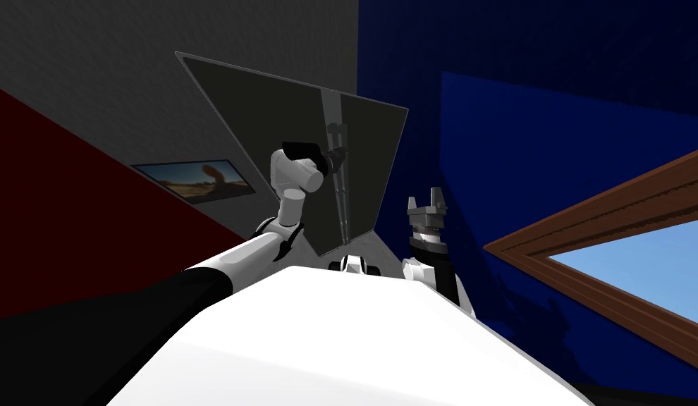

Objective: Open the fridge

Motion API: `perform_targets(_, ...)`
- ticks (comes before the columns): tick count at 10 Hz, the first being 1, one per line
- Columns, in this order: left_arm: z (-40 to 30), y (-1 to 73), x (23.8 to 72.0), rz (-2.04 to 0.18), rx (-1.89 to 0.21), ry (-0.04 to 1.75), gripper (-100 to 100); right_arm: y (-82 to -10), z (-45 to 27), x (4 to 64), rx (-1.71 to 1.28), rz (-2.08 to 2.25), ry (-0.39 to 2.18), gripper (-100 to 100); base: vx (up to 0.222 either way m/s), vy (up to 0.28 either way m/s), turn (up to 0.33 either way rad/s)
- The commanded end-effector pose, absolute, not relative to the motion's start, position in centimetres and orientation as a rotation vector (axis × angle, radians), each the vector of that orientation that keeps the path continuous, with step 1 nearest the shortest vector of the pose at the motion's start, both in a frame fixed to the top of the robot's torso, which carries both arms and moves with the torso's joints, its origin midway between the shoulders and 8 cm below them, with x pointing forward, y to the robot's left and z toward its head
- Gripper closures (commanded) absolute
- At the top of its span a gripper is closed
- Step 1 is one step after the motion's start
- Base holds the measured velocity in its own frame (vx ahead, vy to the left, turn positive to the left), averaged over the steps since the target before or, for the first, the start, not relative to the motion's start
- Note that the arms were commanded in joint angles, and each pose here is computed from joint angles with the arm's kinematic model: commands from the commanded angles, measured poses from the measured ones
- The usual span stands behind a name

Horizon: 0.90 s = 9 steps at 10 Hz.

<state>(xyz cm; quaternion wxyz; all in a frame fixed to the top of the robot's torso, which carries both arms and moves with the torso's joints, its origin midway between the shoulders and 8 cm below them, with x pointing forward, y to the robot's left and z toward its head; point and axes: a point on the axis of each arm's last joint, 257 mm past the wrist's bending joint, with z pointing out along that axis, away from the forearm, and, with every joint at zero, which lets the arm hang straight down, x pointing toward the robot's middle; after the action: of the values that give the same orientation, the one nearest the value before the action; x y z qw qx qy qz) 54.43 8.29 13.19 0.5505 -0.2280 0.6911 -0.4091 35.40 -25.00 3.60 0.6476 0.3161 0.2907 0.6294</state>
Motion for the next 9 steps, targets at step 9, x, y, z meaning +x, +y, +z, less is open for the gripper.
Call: perform_targets(9,17.3,9.2,54.5,-0.948,-0.512,1.576,-100,-25.0,3.6,35.4,0.719,1.431,0.661,0,0.008,0.003,-0.001)
